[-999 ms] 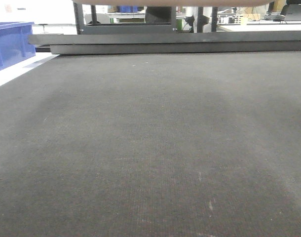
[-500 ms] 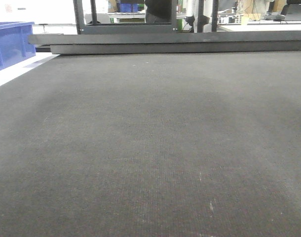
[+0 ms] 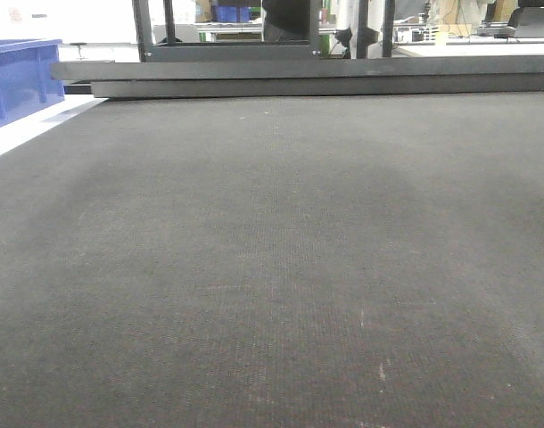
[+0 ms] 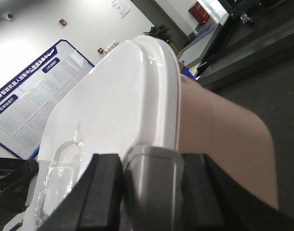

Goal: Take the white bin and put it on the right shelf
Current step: 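Lift the pink bin off the table with both grippers, then hold the bin with both grippers while driving to the blue-bin shelving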

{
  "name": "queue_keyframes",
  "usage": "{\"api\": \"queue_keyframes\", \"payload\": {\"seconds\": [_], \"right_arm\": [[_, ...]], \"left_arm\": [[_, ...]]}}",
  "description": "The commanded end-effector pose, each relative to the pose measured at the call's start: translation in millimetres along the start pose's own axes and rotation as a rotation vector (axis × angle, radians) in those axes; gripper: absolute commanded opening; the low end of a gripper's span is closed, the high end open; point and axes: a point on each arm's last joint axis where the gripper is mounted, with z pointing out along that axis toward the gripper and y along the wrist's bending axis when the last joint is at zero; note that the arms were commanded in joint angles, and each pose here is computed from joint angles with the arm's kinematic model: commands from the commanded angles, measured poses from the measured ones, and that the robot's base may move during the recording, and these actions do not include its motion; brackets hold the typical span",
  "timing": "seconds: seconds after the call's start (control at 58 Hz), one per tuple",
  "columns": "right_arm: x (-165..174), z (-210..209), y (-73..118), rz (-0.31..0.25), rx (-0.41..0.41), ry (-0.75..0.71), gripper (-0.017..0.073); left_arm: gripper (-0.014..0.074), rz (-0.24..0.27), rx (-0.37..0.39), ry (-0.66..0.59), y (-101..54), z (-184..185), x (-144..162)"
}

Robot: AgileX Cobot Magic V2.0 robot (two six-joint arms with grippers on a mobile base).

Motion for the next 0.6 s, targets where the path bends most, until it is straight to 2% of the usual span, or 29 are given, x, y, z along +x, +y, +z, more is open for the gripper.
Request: {"api": "queue_keyframes", "payload": {"seconds": [0.0, 0.586], "right_arm": [[18.6, -9.4, 51.8, -0.068, -0.343, 0.195, 0.0062], [17.6, -8.8, 50.8, -0.067, -0.331, 0.183, 0.0062]], "left_arm": [[-0.0126, 0.051, 0.341, 0.255, -54.8, -5.6, 26.6], [-0.0126, 0.051, 0.341, 0.255, -54.8, -5.6, 26.6]]}}
